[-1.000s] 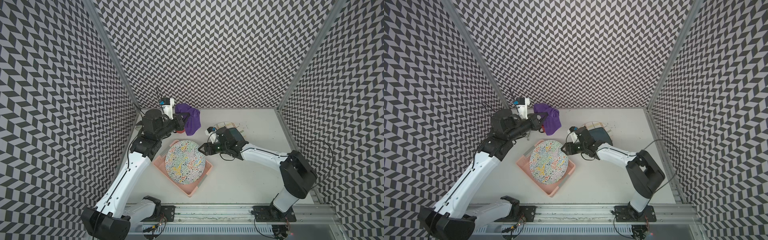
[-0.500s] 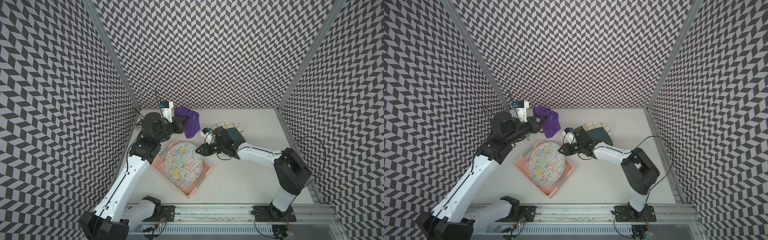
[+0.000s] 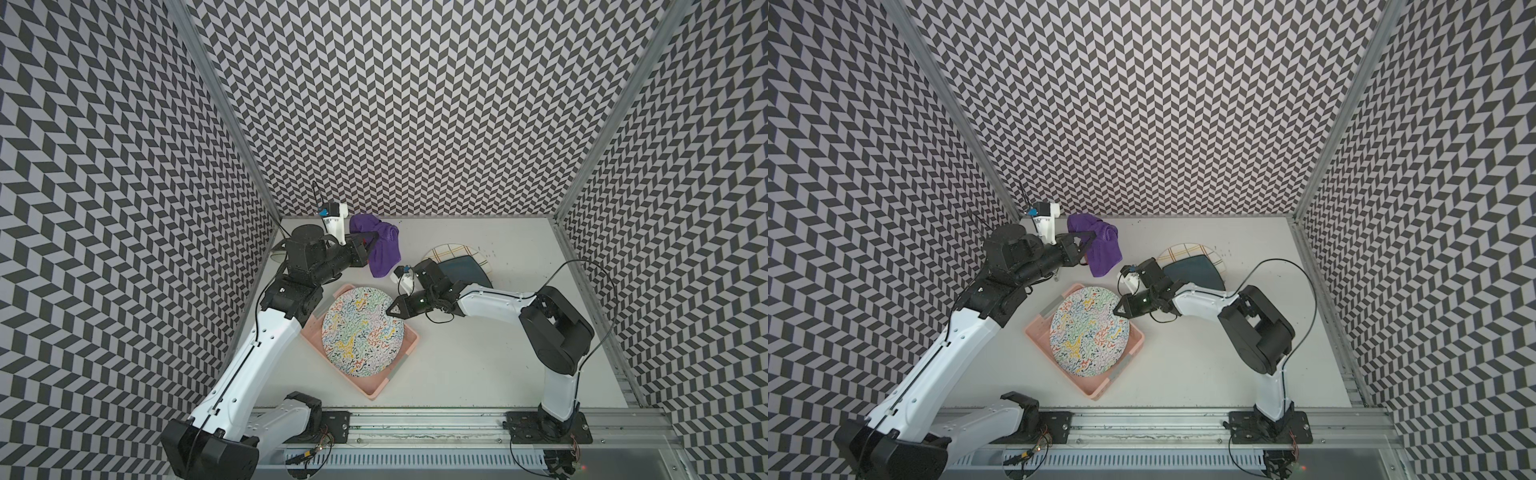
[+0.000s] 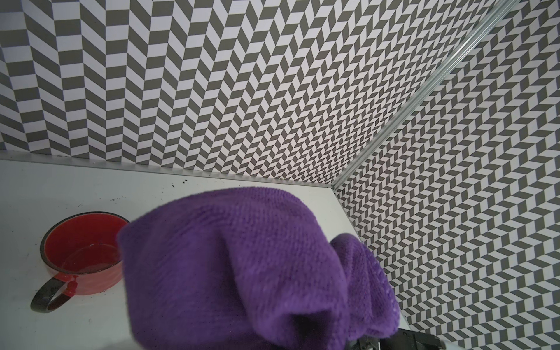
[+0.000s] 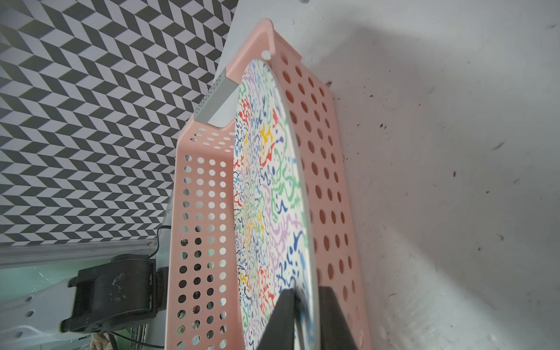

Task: Wipe the wet plate dry
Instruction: Move the bin to the center of the board.

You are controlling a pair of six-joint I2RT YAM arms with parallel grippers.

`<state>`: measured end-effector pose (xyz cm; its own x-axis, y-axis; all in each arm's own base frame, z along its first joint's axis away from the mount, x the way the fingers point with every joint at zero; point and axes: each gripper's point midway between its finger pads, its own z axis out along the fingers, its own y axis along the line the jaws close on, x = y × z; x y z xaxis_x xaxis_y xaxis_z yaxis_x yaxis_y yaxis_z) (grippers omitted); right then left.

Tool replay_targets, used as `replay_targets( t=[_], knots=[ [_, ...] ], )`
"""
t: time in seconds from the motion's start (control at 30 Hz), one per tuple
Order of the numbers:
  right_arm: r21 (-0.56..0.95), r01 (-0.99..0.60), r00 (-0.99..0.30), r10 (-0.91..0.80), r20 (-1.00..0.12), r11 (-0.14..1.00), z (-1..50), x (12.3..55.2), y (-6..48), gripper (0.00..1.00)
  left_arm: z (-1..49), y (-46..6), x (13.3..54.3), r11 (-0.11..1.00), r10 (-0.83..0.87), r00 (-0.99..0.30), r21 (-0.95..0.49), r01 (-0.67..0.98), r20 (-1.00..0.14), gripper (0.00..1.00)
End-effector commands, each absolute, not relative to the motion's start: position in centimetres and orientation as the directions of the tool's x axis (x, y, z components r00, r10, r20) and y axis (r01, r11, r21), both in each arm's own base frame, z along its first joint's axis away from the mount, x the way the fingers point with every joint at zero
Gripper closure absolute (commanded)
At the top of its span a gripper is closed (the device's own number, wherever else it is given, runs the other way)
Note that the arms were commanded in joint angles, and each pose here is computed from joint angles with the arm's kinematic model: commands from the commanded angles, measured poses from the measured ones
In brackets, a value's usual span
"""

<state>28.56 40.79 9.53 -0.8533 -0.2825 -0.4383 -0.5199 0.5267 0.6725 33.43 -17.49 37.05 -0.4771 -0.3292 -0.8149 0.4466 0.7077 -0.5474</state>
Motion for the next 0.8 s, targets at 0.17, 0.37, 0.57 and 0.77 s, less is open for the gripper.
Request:
replay_targets(
  t=[0.17, 0.37, 0.57, 0.77],
  knots=[
    [0.588, -0.515, -0.847, -0.262, -0.464, 0.624, 9.3, 30.5, 40.1, 0.98, 38.1, -17.4, 33.5, 0.702, -0.336, -0.446, -0.536, 0.469, -0.830, 1.00],
    [0.564, -0.542, -0.821, -0.250, -0.513, 0.623, 12.0, 31.3, 40.2, 1.00, 38.0, -17.4, 33.6, 0.703, -0.336, -0.447, -0.536, 0.467, -0.829, 1.00],
    [0.497, -0.506, -0.806, -0.181, -0.564, 0.705, 13.7, 33.7, 37.0, 0.99, 38.1, -17.4, 33.6, 0.703, -0.336, -0.446, -0.536, 0.467, -0.830, 1.00],
    [0.543, -0.391, -0.866, -0.098, -0.490, 0.743, 10.4, 34.5, 32.1, 0.83, 38.1, -17.6, 33.7, 0.696, -0.339, -0.448, -0.541, 0.471, -0.827, 1.00]
  ],
)
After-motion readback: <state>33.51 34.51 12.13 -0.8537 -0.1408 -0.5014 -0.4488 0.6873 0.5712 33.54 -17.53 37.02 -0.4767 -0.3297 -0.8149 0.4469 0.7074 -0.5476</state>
